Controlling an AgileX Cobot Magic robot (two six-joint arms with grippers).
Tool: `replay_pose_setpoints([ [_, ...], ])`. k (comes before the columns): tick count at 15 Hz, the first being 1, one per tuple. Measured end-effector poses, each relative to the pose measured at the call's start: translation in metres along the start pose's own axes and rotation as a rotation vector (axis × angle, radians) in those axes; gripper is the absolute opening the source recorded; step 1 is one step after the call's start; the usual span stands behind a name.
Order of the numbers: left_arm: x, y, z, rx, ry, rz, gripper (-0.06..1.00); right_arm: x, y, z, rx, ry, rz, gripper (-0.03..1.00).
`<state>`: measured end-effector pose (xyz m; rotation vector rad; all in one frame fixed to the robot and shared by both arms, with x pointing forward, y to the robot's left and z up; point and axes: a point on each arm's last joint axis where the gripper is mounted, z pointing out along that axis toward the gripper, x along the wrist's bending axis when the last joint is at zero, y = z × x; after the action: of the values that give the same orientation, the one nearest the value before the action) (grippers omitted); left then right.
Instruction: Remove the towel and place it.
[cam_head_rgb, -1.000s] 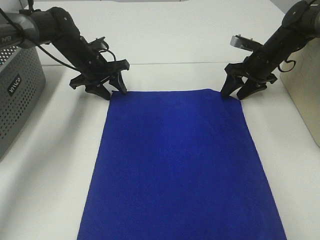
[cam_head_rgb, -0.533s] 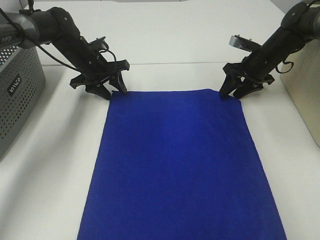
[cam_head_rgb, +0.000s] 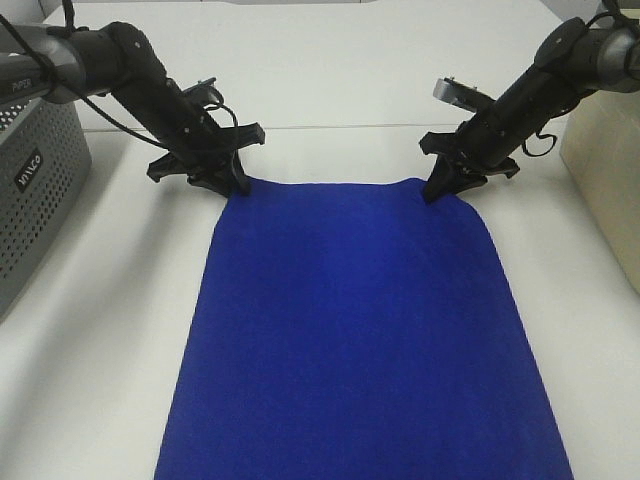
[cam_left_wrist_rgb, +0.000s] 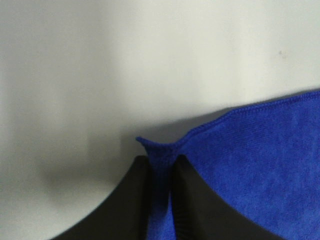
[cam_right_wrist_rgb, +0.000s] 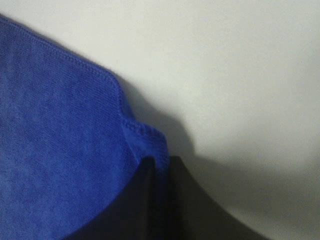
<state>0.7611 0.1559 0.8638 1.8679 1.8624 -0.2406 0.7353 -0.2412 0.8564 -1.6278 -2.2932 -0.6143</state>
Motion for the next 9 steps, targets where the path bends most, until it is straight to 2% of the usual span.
replay_pose_setpoints([
  [1,0.0008,0.0003,0.0014,-0.005,0.001,0.0,0.07,0.0013,0.0004,0.0014,0.001,-0.001,-0.004,0.04],
  [2,0.0008,0.0005,0.0014,-0.007,0.001,0.002,0.01,0.0021,0.0007,0.0019,0.0,-0.002,-0.009,0.02],
  [6,0.001,0.002,0.0018,-0.025,0.002,0.014,0.0,0.0015,0.0019,0.0018,-0.014,-0.009,-0.012,0.02],
  [9,-0.0007,0.0083,-0.0028,-0.085,0.008,0.042,0.0,-0.001,0.0091,-0.0028,-0.087,-0.063,-0.041,0.02],
])
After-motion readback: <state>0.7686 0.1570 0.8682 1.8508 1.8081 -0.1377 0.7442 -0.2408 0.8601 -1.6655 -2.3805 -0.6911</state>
